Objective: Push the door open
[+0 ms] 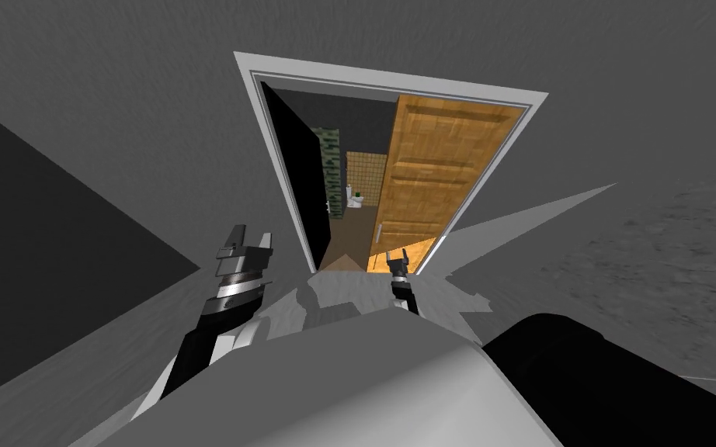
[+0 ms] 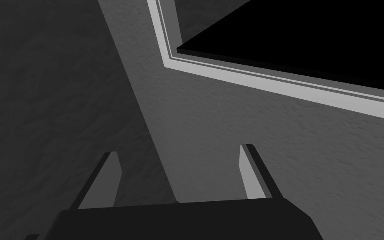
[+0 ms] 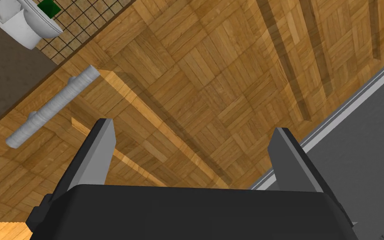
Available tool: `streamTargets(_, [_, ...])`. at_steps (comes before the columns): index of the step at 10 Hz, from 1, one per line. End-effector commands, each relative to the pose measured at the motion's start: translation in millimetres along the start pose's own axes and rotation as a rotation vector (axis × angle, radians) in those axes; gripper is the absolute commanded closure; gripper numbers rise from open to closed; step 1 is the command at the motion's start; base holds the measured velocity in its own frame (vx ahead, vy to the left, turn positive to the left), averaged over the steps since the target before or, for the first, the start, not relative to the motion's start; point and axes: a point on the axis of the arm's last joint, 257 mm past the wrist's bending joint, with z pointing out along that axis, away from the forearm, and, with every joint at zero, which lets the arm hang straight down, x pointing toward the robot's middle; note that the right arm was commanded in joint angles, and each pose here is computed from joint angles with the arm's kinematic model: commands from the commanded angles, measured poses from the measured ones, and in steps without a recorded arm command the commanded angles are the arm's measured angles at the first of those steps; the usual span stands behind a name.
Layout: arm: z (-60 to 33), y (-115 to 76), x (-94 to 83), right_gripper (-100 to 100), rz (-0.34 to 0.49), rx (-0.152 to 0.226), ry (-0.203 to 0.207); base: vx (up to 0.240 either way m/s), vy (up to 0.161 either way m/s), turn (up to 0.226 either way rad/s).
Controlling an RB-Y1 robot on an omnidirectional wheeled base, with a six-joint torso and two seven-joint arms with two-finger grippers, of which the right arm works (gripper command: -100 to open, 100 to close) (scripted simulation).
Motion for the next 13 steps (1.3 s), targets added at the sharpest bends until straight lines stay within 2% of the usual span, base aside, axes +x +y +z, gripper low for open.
streamTargets(1, [-1.7,-6.5,-11.5,-100,0.05,0.006,-0.025,0.073,-0.082,0.156])
streamTargets(7, [-15.1,-30.0,-51.4,-100,0.224,0.015,-0.125,0.067,-0.086,0.155])
streamTargets(13, [-32.8,-52.7,-86.3,-100,0.39,0.006,-0.228,0.064,-0.102,0.144])
